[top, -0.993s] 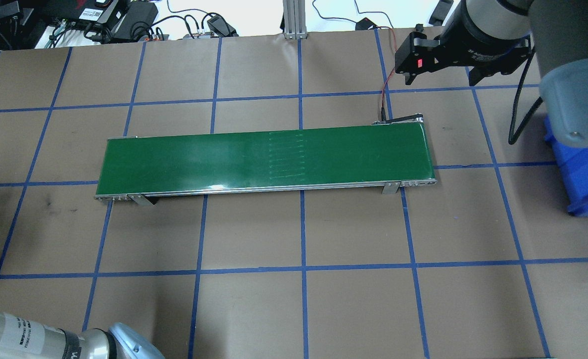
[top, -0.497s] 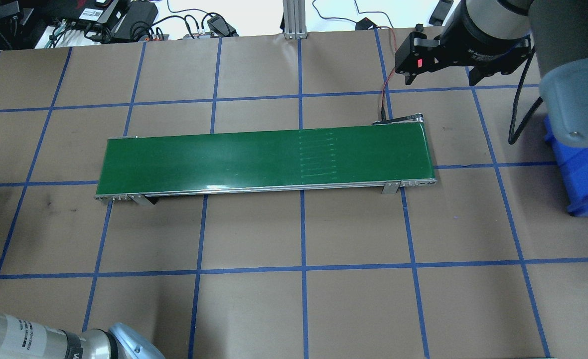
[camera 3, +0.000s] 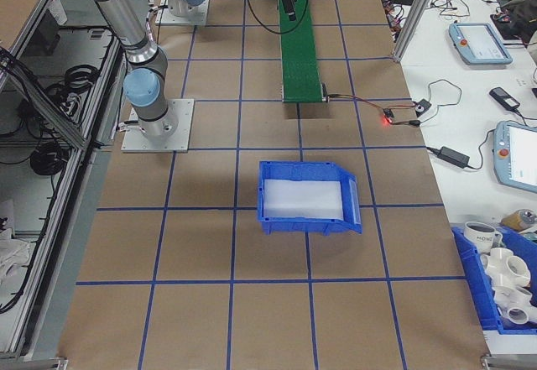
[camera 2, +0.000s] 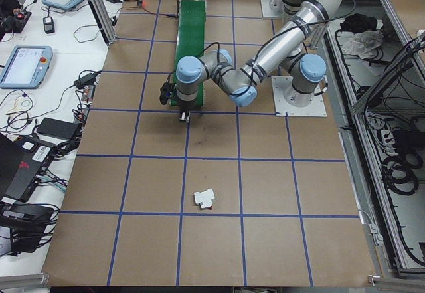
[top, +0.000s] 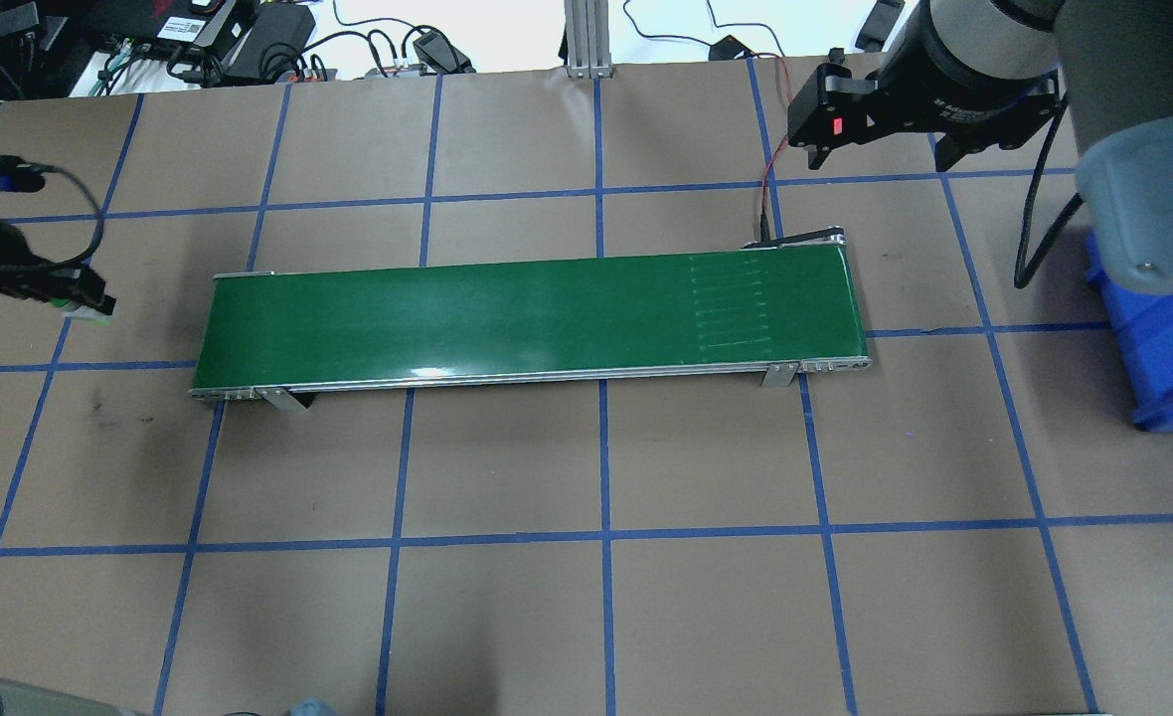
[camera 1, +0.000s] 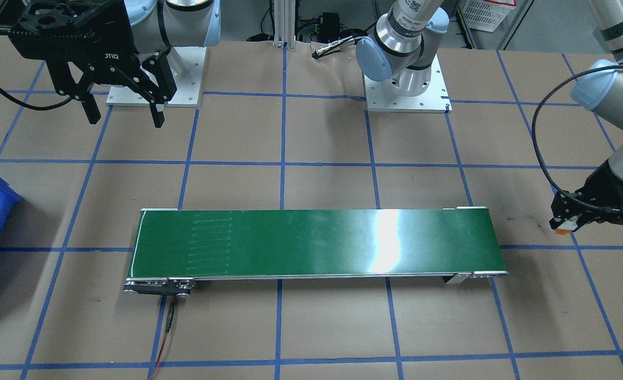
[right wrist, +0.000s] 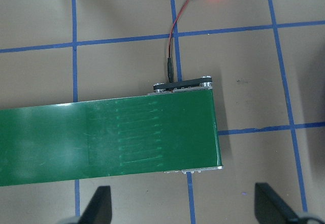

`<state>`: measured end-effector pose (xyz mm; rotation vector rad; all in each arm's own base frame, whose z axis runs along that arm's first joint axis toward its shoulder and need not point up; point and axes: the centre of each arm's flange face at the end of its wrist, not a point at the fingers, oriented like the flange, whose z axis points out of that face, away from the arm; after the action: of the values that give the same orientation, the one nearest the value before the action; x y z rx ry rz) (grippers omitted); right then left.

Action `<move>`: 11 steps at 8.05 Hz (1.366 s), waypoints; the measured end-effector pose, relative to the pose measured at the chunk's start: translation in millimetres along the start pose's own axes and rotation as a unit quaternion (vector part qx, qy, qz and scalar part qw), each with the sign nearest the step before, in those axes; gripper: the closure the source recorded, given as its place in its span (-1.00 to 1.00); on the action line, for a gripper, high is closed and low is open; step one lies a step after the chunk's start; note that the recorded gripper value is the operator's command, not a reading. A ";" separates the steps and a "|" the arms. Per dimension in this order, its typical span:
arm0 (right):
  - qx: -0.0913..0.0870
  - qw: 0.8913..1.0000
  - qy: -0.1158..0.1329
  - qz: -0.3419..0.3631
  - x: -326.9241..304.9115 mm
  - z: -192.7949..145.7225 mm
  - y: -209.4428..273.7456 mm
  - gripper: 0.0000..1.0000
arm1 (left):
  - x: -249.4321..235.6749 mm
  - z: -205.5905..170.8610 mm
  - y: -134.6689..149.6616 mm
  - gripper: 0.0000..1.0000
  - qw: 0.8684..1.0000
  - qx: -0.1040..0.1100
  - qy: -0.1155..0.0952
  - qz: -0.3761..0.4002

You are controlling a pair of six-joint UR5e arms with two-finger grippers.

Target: Move button from left to right

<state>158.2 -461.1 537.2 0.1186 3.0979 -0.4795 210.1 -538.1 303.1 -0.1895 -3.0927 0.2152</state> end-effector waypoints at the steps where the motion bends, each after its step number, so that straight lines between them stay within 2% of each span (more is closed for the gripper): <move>1: 0.000 1.000 0.000 0.000 0.0 0.0 0.0 -1.00 | 55.1 -5.9 -22.4 0.58 1.000 0.003 0.003 0.003; 3: 0.000 1.000 0.000 0.000 0.0 0.0 0.0 -1.00 | 149.8 -8.3 -47.9 0.53 1.000 0.005 0.008 0.004; 4: 0.000 1.000 0.000 0.000 0.0 0.0 0.0 -1.00 | 170.5 -6.4 -50.8 0.51 1.000 0.001 0.011 0.008; 5: 0.000 1.000 0.000 0.000 0.0 0.0 0.0 -1.00 | 180.2 -0.2 -49.9 0.51 1.000 -0.006 0.015 0.009; 6: 0.000 1.000 0.000 0.000 0.0 0.0 0.0 -1.00 | 185.2 15.1 -41.7 0.50 1.000 -0.024 0.018 0.009; 7: 0.000 1.000 0.000 0.000 0.0 0.0 0.0 -1.00 | 186.8 32.0 -28.8 0.51 0.999 -0.050 0.008 0.008; 8: 0.000 1.000 0.000 0.000 0.0 0.0 0.0 -1.00 | 186.9 42.0 -20.1 0.51 0.998 -0.066 -0.003 0.008; 9: 0.000 1.000 0.000 0.000 0.0 0.0 0.0 -1.00 | 187.0 47.6 -15.5 0.51 0.997 -0.075 -0.007 0.007; 11: 0.001 1.000 0.001 0.000 0.2 -0.7 -0.1 -1.00 | 189.5 47.9 -13.6 0.51 0.997 -0.079 -0.007 0.016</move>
<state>158.0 -461.0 537.9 0.1192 3.0992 -0.4828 18.4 -534.6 262.8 -0.2432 -3.1227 -0.0279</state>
